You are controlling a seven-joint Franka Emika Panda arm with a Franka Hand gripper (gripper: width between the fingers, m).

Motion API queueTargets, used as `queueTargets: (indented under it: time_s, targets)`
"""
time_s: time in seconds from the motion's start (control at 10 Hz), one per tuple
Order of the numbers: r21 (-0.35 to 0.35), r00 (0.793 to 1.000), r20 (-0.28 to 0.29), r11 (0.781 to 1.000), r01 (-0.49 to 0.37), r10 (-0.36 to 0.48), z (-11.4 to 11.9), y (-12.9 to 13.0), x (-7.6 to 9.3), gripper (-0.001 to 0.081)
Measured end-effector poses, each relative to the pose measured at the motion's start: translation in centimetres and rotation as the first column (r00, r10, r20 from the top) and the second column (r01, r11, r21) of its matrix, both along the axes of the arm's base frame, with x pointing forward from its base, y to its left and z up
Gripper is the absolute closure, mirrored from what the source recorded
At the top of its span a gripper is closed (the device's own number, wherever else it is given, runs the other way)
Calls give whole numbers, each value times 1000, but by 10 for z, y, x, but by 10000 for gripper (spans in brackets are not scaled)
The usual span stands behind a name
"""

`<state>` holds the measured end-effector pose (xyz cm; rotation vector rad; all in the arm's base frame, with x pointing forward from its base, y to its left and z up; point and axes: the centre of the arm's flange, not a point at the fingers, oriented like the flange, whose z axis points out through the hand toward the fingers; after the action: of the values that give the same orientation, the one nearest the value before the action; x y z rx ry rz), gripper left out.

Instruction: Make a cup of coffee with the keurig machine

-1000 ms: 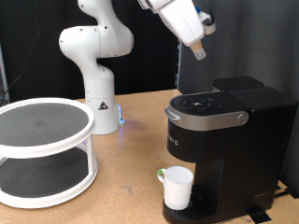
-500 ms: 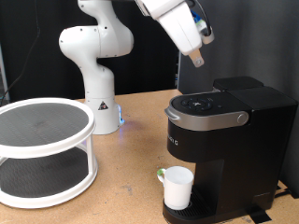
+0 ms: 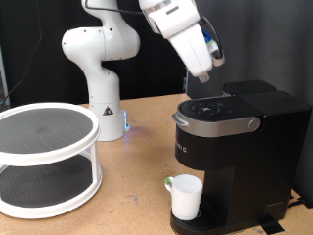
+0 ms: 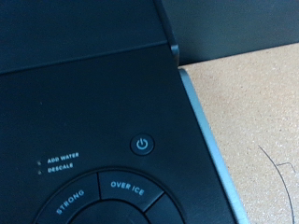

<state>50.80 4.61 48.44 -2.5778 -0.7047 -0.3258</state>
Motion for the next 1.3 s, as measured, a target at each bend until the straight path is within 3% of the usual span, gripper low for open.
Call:
queueTargets:
  time_s: [0.1,0.2,0.4,0.5,0.6,1.3]
  targets:
    - [-9,1000,-5,1000,-3,3,-8,3,0,583]
    - [-19,1000,-7,1000,-4,4,-16,7,1,716]
    - [-36,1000,-3,999,-7,7,-33,18,0,716]
    - [-43,1000,-3,999,-6,6,-40,25,-1,793]
    - [-48,1000,-10,999,-8,7,-47,30,-2,802]
    - [-61,1000,-21,998,8,-10,-65,39,-5,801]
